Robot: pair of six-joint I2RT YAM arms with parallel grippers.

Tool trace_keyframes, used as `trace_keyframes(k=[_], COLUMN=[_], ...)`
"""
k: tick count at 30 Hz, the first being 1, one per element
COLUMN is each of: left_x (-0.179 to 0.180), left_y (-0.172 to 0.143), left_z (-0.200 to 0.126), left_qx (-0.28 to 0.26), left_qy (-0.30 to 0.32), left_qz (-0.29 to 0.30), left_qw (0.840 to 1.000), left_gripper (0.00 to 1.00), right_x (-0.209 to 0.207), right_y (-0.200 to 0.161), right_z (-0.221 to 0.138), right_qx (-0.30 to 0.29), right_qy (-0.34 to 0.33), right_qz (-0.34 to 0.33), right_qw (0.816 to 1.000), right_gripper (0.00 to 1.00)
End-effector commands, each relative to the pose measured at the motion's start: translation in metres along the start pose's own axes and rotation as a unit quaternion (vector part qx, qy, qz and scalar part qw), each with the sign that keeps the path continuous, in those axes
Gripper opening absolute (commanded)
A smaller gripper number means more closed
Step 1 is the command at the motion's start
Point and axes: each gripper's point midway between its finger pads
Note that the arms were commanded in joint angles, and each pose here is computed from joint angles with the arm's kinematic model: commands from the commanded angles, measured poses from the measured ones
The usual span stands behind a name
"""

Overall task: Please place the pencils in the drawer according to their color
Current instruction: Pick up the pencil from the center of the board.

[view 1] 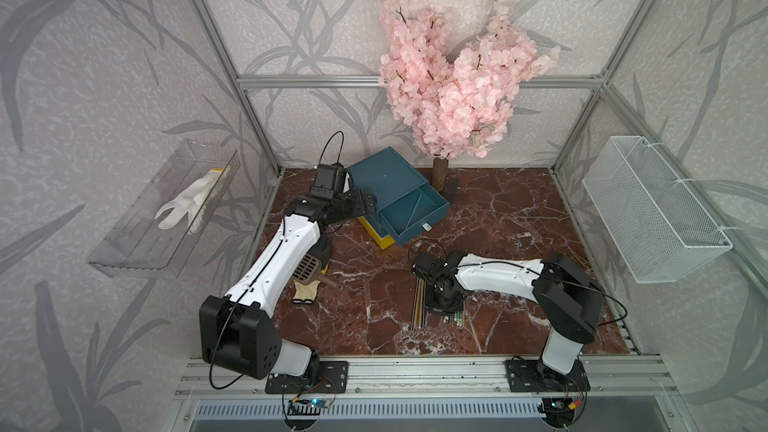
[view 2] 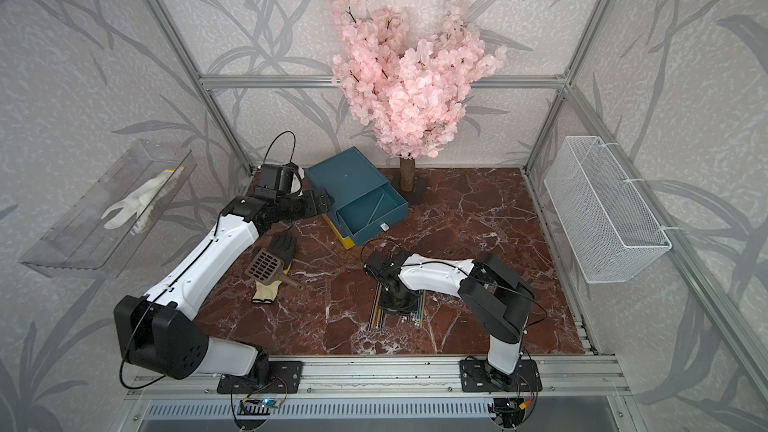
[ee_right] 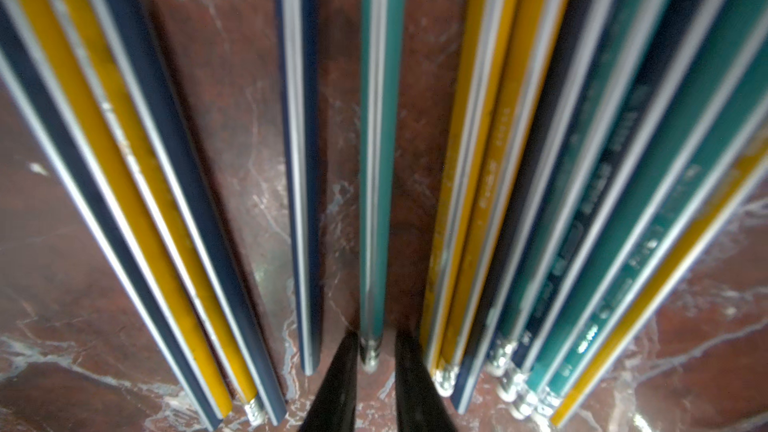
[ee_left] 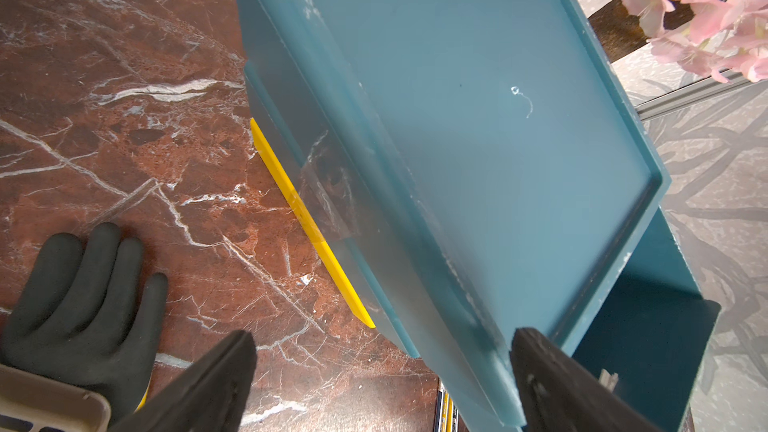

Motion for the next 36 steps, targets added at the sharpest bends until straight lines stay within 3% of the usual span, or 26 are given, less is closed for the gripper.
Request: trace_keyframes(k=[1,9,16,36], left_x=[-0.003,-0.003,-0.001,-0.004], left_y=[0.0,0.0,-0.001,0.008], left_z=[-0.003,-0.001,0.0,-0.002], left_qx=[-0.004,-0.002,0.0,-0.008], left_qy=[-0.009,-0.009,-0.004,0.003], left_qz=[-0.004,-0.003,-0.002,-0.003], left_qw=[1.0,1.0,1.0,1.0], left_gripper=[1.0,1.0,1.0,1.0], right_x=[-0.011,-0.011,-0.011,-0.016], right_y=[0.009,0.009,0.006,-0.003], right_z=[0.018,0.016,0.005,-0.076], right_qx=[-0.005,-0.005,-0.017,-0.093], right_qy=[-0.033,-0.029,-0.01,0.088], right_qz=[0.002,0.003,0.01,0.043], right_qw=[0.999,1.0,1.0,0.991], right_gripper=[0.18,0.0,0.0,0.0])
Point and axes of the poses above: each gripper's point midway between its finger pads, its own z axis out along the fingers, its own x axis along the line the jaws close on, y = z × x, and after that the axes turned 10 degrees about -z, right-handed
